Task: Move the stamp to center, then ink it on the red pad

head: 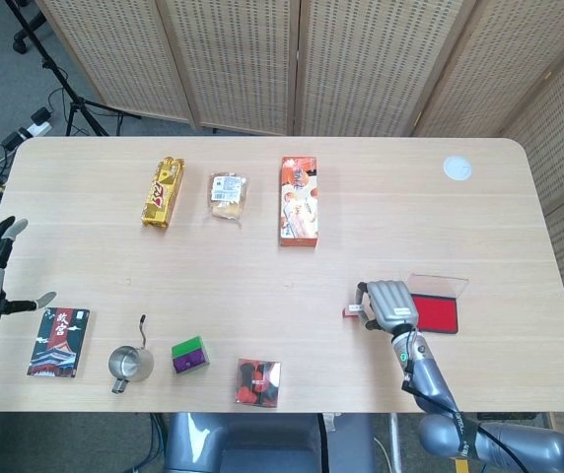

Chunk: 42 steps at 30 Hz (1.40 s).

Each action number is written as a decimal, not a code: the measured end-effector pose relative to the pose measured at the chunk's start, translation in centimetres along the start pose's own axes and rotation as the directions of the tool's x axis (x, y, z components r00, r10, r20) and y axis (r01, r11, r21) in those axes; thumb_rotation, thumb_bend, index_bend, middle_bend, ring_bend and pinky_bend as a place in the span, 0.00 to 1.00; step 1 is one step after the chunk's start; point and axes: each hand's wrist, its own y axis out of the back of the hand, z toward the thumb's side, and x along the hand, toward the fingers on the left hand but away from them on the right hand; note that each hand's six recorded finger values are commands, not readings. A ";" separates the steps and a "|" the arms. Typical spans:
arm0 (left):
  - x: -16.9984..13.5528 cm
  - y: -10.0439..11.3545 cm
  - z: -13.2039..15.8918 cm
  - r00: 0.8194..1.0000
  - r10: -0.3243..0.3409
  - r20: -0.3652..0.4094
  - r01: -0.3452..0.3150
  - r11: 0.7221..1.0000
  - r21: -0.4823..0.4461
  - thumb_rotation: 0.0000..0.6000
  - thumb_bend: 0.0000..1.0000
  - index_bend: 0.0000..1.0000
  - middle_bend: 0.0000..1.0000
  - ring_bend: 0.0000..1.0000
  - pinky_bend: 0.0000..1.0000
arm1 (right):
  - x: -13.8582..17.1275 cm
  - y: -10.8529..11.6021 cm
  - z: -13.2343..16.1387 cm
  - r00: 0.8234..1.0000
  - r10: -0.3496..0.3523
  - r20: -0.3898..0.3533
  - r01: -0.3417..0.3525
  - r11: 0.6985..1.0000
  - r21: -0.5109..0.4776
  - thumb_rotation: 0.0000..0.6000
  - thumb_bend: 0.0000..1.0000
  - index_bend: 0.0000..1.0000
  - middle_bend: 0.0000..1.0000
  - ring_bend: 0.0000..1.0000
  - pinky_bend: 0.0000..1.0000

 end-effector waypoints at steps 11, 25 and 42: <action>0.0 0.0 0.0 1.000 0.001 0.001 -0.001 1.000 0.002 1.00 0.00 0.00 0.00 0.00 0.00 | 0.1 -0.1 -0.2 1.000 0.008 -0.001 -0.008 1.000 0.000 1.00 0.44 0.44 0.98 1.00 1.00; -0.1 -0.1 0.1 1.000 -0.005 0.004 0.005 1.000 0.015 1.00 0.00 0.00 0.00 0.00 0.00 | 0.7 -0.5 0.1 1.000 0.026 -0.016 -0.026 1.000 0.016 1.00 0.36 0.28 0.97 1.00 1.00; -1.5 0.4 -0.2 0.999 0.017 0.029 -0.017 1.000 0.021 1.00 0.00 0.00 0.00 0.00 0.00 | 6.4 7.5 -0.1 0.966 -0.232 -0.114 0.231 0.973 -0.024 1.00 0.00 0.22 0.25 0.14 0.50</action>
